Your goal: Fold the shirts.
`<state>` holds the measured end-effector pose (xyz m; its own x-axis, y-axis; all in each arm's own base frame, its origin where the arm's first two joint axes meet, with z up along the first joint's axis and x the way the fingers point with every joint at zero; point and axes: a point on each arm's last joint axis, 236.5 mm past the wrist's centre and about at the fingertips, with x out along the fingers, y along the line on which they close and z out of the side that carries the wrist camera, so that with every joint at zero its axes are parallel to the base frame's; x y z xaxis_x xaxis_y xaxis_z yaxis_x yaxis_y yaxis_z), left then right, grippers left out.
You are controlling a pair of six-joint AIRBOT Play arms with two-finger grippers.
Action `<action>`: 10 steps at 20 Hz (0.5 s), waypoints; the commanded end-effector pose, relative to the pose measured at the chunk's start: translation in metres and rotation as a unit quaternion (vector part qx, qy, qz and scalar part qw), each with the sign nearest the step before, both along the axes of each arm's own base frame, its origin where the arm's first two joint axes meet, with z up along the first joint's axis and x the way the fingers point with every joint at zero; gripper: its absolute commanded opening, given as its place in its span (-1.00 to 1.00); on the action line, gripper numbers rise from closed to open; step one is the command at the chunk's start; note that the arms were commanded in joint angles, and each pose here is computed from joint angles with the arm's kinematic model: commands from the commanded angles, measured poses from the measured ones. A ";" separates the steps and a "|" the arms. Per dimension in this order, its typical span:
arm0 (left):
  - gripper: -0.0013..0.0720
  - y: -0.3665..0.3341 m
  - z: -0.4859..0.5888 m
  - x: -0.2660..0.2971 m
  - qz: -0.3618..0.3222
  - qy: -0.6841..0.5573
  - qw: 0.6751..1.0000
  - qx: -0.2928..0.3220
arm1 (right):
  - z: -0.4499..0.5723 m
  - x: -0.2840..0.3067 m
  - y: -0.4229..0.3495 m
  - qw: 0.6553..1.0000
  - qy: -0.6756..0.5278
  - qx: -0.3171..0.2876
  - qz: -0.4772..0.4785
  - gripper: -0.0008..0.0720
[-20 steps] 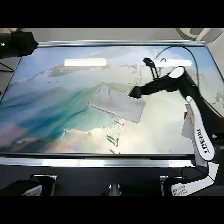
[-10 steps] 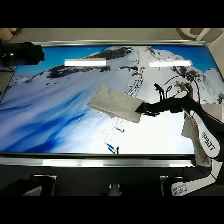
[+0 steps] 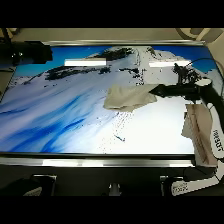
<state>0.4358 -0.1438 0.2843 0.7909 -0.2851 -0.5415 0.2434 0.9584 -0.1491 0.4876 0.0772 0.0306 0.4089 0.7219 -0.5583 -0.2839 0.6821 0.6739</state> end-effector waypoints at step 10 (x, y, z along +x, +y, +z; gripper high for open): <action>-0.88 -0.036 -0.032 0.010 -0.030 -0.003 1.000 -0.002 | 0.160 -0.147 -0.296 0.962 0.034 -0.143 -0.231 -0.91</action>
